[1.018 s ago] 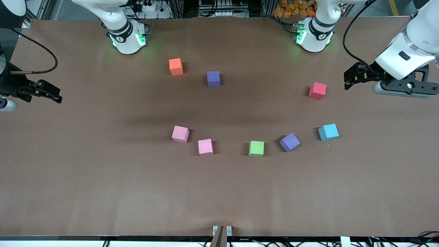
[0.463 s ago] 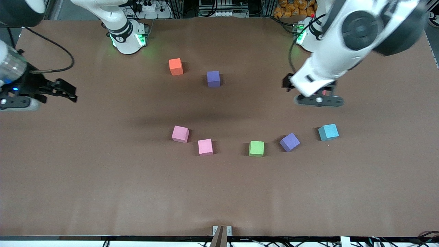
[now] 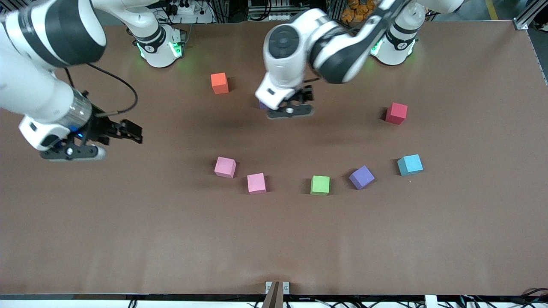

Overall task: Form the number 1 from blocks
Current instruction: 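Grasp the purple cube with the left gripper while the right gripper reaches pink, then lift the purple cube with the left gripper while the right gripper grasps pink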

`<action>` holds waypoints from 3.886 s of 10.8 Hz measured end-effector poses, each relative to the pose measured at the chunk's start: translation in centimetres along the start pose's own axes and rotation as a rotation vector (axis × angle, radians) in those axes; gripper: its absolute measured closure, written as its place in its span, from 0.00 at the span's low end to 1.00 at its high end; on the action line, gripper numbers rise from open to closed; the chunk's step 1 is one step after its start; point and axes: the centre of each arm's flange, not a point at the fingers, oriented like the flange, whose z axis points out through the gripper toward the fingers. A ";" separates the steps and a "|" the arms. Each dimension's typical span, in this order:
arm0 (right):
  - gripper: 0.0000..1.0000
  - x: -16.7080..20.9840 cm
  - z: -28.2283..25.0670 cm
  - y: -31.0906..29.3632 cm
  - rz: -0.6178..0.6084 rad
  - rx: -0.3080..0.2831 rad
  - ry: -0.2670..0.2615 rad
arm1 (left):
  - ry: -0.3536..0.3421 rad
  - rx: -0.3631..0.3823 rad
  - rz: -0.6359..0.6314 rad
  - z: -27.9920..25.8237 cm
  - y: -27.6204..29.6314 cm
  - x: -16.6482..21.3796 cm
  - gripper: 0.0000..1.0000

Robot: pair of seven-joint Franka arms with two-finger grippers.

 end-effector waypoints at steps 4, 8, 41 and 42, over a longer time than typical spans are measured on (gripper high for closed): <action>0.00 3.4 9.9 -1.1 0.001 0.010 -0.054 | -0.028 0.044 0.012 9.9 5.0 -3.8 0.00; 0.00 5.2 16.3 -2.5 -0.008 0.004 -0.052 | -0.111 0.029 0.028 12.4 5.2 -3.6 0.00; 0.36 0.0 34.5 -13.8 0.240 -0.041 -0.049 | -0.081 -0.079 0.218 15.9 5.2 1.9 0.00; 0.36 0.3 34.1 -13.6 0.244 -0.039 -0.040 | -0.066 -0.081 0.213 15.2 5.2 2.2 0.00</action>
